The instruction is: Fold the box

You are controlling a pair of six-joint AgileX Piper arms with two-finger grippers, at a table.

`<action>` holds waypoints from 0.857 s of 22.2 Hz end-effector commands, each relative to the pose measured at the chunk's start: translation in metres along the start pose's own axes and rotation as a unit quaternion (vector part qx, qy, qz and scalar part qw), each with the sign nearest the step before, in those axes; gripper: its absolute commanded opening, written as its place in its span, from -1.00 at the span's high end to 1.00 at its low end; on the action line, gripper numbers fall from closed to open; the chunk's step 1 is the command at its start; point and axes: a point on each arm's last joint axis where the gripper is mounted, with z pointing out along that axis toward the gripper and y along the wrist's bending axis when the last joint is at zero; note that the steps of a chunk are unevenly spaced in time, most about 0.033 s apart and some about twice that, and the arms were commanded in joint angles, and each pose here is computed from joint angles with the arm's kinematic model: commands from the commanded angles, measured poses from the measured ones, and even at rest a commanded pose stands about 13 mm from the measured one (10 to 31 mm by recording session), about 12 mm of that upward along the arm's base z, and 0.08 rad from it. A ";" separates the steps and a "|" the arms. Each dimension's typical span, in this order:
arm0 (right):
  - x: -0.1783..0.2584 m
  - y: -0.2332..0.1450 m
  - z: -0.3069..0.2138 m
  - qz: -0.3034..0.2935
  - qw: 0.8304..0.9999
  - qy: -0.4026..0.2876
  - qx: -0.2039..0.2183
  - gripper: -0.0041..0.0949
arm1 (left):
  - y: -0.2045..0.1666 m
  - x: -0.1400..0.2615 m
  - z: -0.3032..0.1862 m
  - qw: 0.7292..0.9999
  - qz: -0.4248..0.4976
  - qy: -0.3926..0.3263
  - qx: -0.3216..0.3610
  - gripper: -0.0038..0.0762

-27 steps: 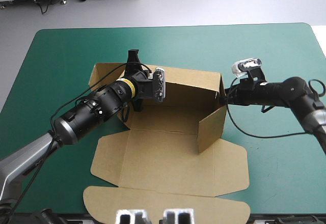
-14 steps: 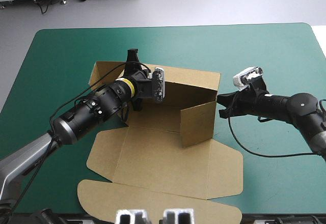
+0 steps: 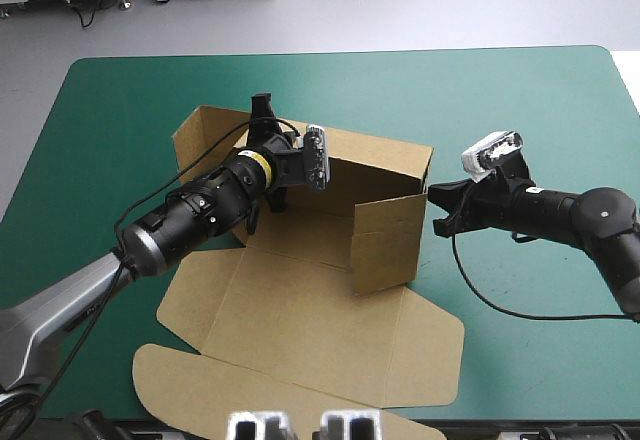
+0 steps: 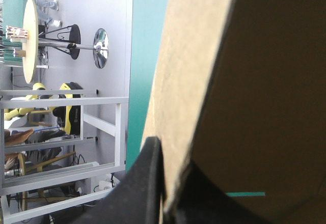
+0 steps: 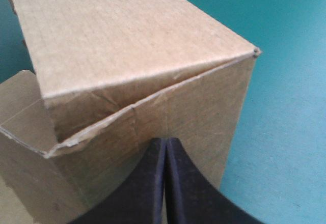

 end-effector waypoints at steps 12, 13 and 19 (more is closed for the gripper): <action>-0.039 -0.009 -0.020 -0.018 0.995 -0.052 0.085 0.96 | 0.008 -0.017 -0.020 0.993 -0.074 0.039 -0.085 0.93; -0.049 -0.008 -0.027 -0.012 0.993 -0.069 0.091 0.96 | 0.009 -0.016 -0.021 0.992 -0.080 0.046 -0.089 0.93; -0.113 -0.006 -0.068 -0.014 0.977 -0.134 0.163 0.96 | 0.012 -0.011 -0.022 0.988 -0.096 0.069 -0.101 0.93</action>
